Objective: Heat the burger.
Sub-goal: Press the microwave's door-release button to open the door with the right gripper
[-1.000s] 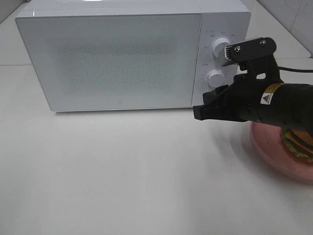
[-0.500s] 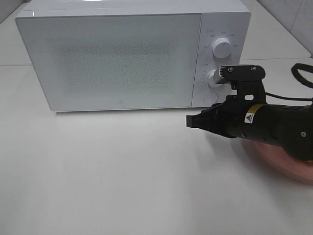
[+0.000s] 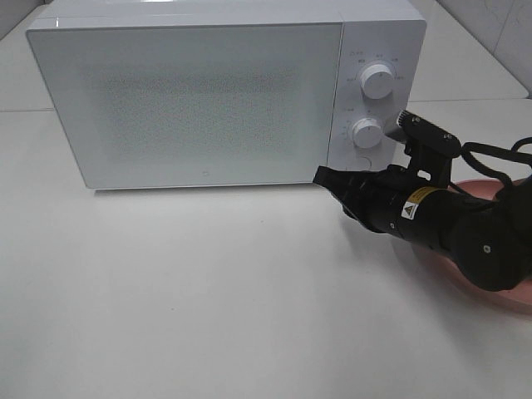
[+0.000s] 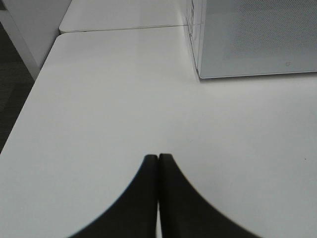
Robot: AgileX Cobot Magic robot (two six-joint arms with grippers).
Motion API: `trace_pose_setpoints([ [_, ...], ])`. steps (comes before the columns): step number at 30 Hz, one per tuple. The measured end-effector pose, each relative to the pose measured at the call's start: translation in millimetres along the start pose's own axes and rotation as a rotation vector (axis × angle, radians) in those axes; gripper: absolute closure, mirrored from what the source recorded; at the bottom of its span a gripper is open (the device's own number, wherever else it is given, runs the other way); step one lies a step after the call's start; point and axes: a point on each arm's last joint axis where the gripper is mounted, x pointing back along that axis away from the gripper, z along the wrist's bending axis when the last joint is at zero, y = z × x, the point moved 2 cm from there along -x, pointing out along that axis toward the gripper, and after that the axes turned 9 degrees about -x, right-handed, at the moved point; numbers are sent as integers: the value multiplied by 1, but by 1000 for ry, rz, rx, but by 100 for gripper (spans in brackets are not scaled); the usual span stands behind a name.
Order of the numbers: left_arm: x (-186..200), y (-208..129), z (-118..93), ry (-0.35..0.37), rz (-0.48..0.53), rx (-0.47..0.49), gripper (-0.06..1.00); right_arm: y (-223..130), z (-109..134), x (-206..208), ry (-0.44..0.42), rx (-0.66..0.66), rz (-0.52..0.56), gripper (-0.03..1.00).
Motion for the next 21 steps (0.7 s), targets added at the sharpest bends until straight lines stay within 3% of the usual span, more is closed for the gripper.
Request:
trace_pose_setpoints([
  [13,0,0,0,0,0,0,94,18,17,-18,63,-238,-72,97],
  [15,0,0,0,0,0,0,94,22,15,-20,50,-367,-107,97],
  [21,0,0,0,0,0,0,94,15,5,-25,19,-515,-103,97],
])
